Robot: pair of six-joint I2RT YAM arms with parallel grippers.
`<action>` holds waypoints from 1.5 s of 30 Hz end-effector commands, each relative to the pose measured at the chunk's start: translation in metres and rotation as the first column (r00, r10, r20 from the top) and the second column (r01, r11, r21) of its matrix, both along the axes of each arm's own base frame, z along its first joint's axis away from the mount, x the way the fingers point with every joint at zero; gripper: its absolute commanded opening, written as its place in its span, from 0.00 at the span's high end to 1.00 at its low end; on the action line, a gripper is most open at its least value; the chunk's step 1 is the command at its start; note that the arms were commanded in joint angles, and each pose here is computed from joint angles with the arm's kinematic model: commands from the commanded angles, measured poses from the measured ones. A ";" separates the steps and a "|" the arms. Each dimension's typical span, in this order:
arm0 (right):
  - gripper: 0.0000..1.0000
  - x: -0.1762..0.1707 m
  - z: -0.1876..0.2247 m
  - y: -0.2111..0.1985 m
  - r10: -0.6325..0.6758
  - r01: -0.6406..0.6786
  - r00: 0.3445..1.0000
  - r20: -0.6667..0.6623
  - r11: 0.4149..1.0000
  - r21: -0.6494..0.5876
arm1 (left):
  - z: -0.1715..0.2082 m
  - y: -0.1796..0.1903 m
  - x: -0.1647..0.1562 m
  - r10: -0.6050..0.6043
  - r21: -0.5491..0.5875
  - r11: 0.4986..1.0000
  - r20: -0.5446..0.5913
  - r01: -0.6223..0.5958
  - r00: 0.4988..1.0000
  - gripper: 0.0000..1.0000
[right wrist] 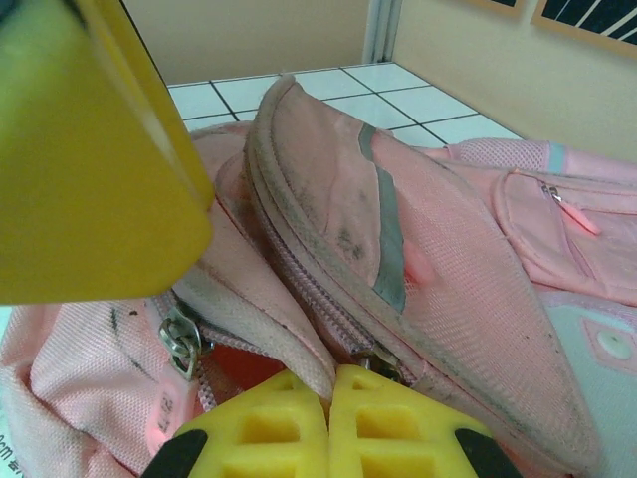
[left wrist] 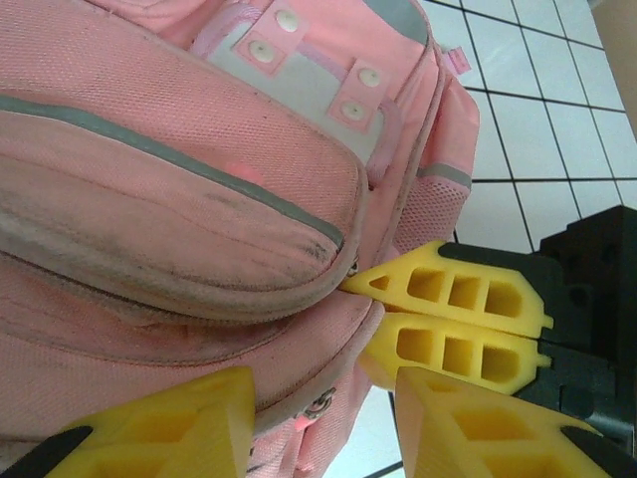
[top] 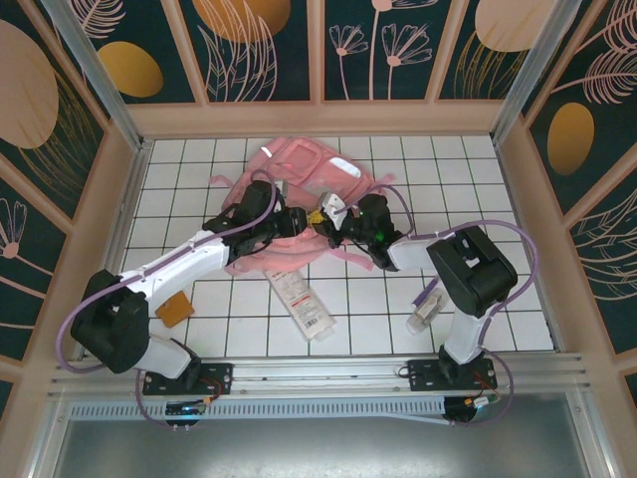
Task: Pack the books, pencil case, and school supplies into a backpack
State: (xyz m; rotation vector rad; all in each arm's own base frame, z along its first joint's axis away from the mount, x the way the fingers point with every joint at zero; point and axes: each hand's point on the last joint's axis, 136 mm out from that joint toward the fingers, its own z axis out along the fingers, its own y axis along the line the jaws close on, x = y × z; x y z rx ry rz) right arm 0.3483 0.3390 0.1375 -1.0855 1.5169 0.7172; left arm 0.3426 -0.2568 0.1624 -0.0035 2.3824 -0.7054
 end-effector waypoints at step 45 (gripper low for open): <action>1.00 -0.069 0.042 0.033 0.396 -0.376 0.882 0.253 0.918 -0.125 | -0.011 0.070 0.004 0.227 0.196 0.945 0.175 -0.260 0.958 1.00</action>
